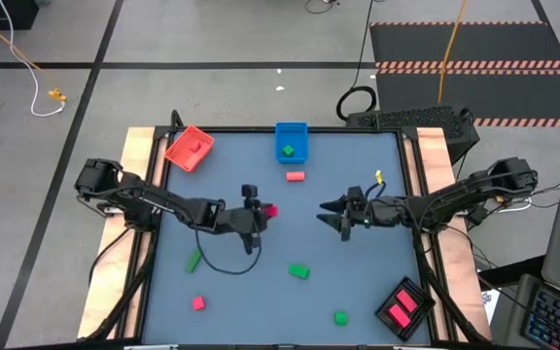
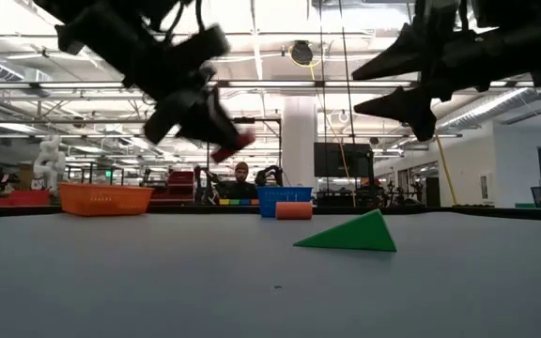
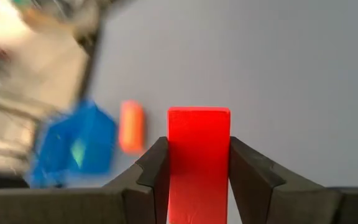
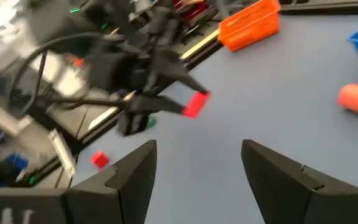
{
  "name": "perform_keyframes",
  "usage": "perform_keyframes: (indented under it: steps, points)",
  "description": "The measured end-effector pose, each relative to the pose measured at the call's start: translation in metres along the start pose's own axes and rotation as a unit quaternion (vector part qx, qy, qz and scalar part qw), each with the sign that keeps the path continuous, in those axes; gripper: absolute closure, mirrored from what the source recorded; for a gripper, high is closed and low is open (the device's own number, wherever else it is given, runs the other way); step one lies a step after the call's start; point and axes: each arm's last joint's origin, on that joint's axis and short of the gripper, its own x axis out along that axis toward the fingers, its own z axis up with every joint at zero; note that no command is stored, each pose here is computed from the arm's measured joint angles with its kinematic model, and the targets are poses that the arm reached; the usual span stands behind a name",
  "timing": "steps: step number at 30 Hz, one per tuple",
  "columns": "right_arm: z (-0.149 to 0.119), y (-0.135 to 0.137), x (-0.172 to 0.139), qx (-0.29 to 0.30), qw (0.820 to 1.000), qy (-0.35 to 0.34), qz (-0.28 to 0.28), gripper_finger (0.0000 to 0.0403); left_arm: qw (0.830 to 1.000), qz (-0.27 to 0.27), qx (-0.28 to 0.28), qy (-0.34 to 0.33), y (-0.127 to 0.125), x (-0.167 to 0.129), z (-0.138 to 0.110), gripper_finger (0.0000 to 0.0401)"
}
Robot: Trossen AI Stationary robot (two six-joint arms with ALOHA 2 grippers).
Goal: Sort & place blocks by color
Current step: Put the red block into the black bin
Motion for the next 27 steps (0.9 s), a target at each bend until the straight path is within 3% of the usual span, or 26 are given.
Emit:
perform_keyframes:
  steps: [4, 8, 27]
  points:
    - [0.002, 0.000, 0.005, 0.011, 1.000, -0.018, 0.006, 0.0174, 0.997, 0.028, 0.008, -0.076, 0.003, -0.004, 0.017, 0.0275]
    - [0.006, 0.005, 0.016, 0.007, 0.999, -0.036, 0.008, 0.0174, 0.993, 0.045, 0.006, -0.107, 0.007, -0.005, 0.024, 0.0275]
    - [0.008, 0.020, 0.095, 0.001, 0.999, -0.028, -0.030, 0.0174, 0.997, 0.055, 0.026, -0.046, 0.006, -0.002, 0.013, 0.0275]
